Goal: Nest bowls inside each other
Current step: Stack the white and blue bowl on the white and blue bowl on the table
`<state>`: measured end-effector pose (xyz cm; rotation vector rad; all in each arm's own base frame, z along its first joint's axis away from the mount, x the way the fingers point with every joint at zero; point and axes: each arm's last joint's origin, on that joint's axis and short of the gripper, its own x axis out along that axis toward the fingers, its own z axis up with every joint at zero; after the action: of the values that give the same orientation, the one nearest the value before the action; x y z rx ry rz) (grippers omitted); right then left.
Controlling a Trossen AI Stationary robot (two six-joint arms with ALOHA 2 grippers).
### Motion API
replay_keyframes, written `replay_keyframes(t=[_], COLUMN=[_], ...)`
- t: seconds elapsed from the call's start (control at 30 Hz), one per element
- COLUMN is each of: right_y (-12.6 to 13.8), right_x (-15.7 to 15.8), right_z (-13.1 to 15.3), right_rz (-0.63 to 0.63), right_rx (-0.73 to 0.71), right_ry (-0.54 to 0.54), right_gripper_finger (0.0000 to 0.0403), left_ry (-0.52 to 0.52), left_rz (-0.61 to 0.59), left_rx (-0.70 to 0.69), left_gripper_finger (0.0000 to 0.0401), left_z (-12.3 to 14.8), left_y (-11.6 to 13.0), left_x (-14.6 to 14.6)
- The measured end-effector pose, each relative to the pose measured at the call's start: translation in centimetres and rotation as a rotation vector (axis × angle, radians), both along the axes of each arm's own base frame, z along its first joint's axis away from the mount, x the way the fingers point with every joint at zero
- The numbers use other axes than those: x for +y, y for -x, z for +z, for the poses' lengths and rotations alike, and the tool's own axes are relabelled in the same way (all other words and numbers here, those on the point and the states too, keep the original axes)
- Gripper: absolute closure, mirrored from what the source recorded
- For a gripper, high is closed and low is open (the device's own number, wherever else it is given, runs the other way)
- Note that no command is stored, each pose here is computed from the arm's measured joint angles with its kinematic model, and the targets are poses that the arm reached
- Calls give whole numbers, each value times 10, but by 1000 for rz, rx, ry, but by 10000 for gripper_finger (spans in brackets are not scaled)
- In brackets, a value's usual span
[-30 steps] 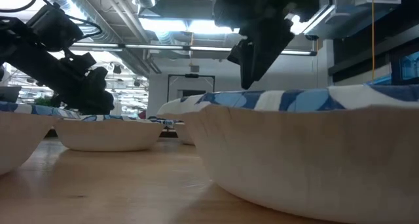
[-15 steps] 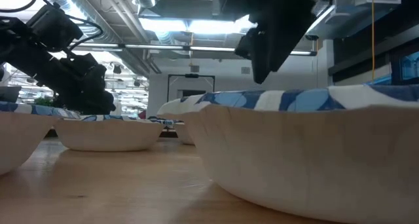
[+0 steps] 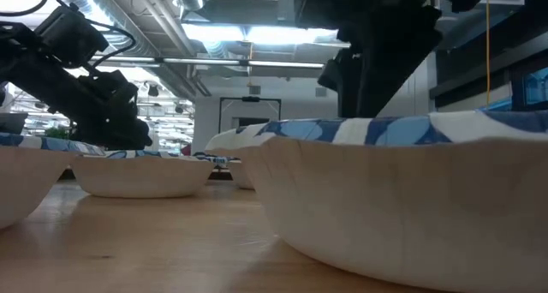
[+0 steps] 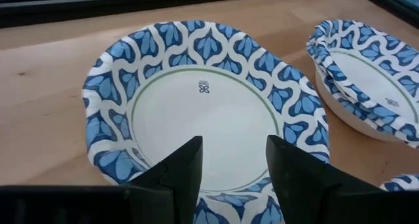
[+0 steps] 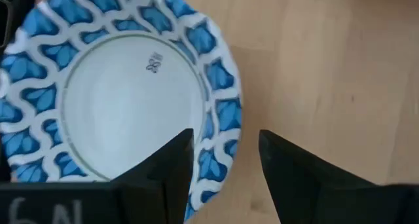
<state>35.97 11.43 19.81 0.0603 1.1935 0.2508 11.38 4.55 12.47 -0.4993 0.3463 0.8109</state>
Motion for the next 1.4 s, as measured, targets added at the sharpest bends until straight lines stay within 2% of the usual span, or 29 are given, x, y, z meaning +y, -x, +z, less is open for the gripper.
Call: replay_keyframes(t=[0.33, 0.6, 1.27, 1.4], right_y=[9, 9, 6, 5], right_x=[-3, -2, -1, -5], right_z=[-23, -23, -31, -30], right_rz=[-66, -68, -59, -65], right_rx=[34, 44, 62, 67], right_ry=[-21, -60, -78, -78], right_gripper_finger=[228, 235, 382, 397], left_ry=[1, 2, 4, 3], left_rz=[-4, -4, -5, -4], left_rx=[1, 1, 2, 2], left_gripper_finger=[238, 238, 238, 238], left_z=[0, 0, 0, 0], left_y=[0, 0, 0, 0], left_x=[0, 0, 0, 0])
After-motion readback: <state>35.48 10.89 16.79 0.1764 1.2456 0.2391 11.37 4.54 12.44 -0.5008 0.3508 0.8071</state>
